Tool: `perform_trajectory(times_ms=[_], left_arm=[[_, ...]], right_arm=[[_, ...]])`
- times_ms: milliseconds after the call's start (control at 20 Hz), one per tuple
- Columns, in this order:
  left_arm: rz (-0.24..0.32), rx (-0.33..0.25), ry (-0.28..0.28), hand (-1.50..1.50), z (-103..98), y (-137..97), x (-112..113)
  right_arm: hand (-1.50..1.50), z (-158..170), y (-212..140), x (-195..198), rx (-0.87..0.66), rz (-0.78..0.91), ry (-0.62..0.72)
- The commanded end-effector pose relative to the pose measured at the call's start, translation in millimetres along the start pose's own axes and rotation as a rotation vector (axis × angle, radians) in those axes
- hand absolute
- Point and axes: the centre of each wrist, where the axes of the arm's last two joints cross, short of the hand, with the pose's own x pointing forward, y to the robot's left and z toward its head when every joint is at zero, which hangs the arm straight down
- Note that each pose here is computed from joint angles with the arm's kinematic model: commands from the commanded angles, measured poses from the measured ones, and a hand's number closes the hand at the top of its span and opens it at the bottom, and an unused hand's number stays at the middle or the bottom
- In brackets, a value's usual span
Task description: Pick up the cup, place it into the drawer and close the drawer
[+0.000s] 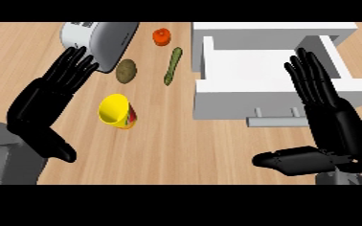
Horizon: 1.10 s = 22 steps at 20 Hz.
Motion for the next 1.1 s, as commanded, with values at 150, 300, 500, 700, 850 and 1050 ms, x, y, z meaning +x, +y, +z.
perform_trajectory(times_ms=[150, 300, 500, 700, 850, 1050], left_arm=[[-0.019, 0.023, 0.09, -1.5, -13, 28, -38], [-0.044, 0.045, 0.128, -1.5, 14, 38, -68], [-0.072, 0.068, 0.165, -1.5, 17, 60, -78], [-0.089, 0.101, 0.186, -1.5, 35, 58, -118], [-0.071, 0.114, 0.209, -1.5, 37, 73, -115], [-0.078, 0.134, 0.237, -1.5, 50, 76, -138]], right_arm=[[-1.5, -8, -5, -15, -0.005, 0.0, -0.016], [-1.5, -23, -17, 5, 0.001, 0.018, -0.012], [-1.5, -20, -11, 13, 0.005, 0.014, -0.013], [-1.5, -29, -24, -5, 0.005, -0.002, -0.034], [-1.5, -54, -25, 10, -0.008, 0.005, -0.043], [-1.5, -32, -32, 13, 0.022, 0.009, -0.04]])
